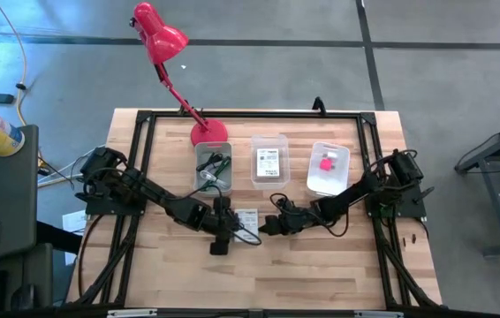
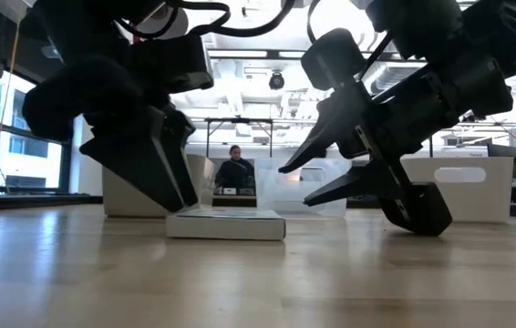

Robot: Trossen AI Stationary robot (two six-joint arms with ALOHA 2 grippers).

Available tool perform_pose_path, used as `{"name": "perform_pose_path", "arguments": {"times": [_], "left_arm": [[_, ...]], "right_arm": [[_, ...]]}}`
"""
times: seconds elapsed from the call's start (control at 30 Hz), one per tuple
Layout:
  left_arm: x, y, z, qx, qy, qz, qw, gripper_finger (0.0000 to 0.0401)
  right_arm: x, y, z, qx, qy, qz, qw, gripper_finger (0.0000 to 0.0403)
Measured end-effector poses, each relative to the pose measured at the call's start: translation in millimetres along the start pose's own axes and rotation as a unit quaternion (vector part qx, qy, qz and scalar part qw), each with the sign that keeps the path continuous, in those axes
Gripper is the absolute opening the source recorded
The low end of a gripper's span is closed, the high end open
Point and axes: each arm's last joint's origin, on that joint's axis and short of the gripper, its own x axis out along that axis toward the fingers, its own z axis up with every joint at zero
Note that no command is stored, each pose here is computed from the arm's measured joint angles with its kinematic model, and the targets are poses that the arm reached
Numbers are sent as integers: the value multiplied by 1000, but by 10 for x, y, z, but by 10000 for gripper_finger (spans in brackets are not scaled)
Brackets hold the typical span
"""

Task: Pick and place items into bin
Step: Return to Home Position

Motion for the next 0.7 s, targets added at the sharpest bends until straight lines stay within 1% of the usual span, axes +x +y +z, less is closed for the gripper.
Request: {"name": "perform_pose_path", "arguments": {"times": [0.23,0.53,0.7], "left_arm": [[22,2,-11,4,1,8,1000,216],[67,-7,-23,5,4,3,1000,216],[69,-6,-26,6,5,5,1000,216]], "right_arm": [[8,-23,10,-5,-6,-9,1000,139],[29,-43,120,4,4,-14,1000,140],[37,-47,168,-5,5,-12,1000,153]]}}
